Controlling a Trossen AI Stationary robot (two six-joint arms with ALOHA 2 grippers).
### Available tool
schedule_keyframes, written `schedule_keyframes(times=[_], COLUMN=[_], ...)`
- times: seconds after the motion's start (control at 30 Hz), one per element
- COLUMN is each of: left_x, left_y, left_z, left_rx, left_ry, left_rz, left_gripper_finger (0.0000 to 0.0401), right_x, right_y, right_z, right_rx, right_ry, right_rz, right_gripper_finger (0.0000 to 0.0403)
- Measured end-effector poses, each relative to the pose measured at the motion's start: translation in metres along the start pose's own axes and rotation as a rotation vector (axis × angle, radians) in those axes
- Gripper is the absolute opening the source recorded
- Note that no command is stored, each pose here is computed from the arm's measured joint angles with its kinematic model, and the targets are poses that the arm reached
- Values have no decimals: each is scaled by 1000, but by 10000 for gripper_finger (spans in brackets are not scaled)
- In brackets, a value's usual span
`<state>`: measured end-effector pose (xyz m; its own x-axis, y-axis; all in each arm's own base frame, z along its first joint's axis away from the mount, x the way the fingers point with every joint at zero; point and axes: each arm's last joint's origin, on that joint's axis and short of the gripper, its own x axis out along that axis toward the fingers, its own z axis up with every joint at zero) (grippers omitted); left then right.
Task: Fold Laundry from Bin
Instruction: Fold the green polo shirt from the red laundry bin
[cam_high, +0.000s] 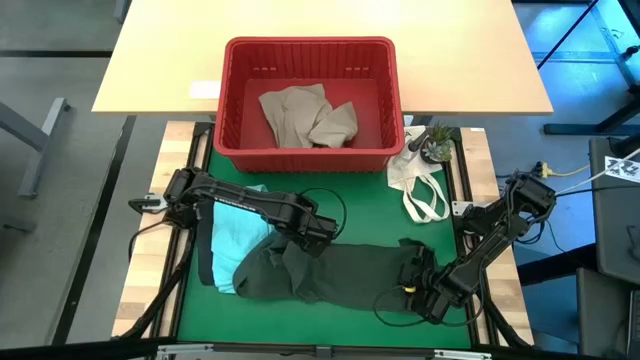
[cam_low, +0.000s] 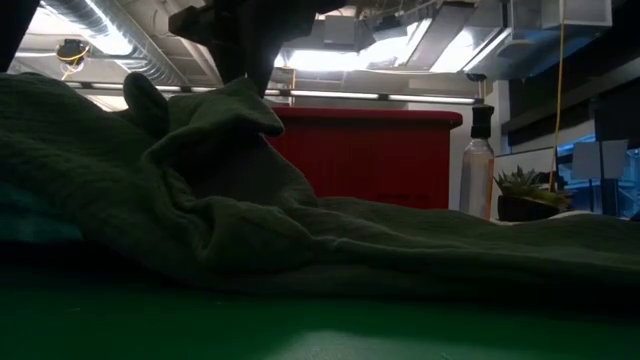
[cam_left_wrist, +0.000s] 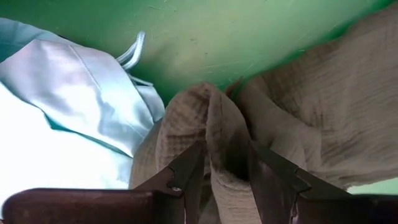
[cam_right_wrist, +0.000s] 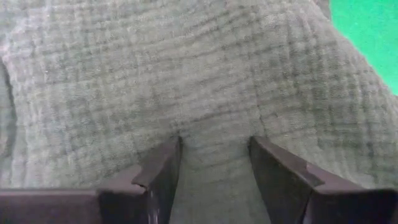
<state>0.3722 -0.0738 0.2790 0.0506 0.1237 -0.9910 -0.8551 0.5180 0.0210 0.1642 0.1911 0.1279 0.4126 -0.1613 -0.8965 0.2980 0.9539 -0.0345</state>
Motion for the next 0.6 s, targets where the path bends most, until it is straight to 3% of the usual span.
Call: schedule_keyframes(times=[0.23,0.43,0.6], left_x=[6,7,3], left_y=[-4,-8,-7], left_z=[-1,-6,-17], left_rx=[20,76,92], left_ry=[5,-8,-1], left_rz=[5,7,17], left_gripper_finger=[105,16,3], right_x=[0,0,0], right_y=[0,0,0], right_z=[0,0,0], right_rx=[0,0,0], right_ry=[-2,-1,-1], right_rz=[-1,-2,-1], right_gripper_finger=[198,198,198])
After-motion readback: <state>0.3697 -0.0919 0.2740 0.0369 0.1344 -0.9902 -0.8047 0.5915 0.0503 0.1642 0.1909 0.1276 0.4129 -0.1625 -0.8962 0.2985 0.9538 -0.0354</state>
